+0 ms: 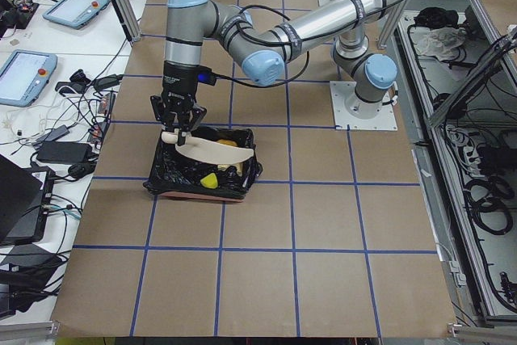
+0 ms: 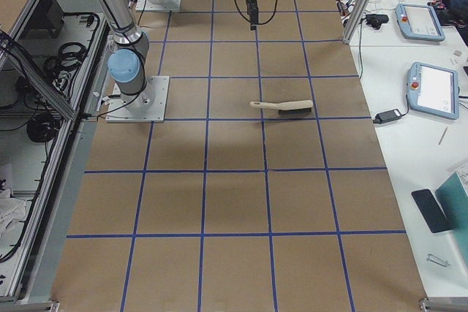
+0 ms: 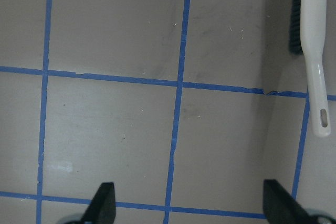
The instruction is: Sweep and dump trash into bin
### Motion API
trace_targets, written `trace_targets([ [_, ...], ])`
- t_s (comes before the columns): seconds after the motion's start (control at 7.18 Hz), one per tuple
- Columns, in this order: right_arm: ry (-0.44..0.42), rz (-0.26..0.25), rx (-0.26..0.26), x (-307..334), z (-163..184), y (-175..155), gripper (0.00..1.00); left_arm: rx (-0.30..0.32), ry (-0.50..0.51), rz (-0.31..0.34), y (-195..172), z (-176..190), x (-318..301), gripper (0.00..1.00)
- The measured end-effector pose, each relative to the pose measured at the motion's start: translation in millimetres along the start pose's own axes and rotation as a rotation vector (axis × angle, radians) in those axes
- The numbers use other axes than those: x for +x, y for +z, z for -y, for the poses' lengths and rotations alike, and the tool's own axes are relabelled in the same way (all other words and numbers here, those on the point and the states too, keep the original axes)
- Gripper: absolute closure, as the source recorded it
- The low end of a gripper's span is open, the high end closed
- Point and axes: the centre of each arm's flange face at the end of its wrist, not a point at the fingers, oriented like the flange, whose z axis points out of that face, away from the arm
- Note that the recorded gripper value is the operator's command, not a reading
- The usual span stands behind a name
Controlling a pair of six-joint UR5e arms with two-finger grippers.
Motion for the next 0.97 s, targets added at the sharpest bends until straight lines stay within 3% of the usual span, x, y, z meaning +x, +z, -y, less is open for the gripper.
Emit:
trace_targets([
  [0.42,-0.001,-0.003,-0.011,0,-1,2,0.0,0.34,-0.099,0.201,-17,37,-15,0.94],
  [0.7,-0.002,-0.003,-0.016,-1,-2,3,0.0,0.504,-0.194,0.216,-21,78,-53,0.94],
  [0.97,-0.005,-0.003,-0.017,0,-2,4,0.0,0.608,-0.243,0.159,-12,140,-98,0.93],
])
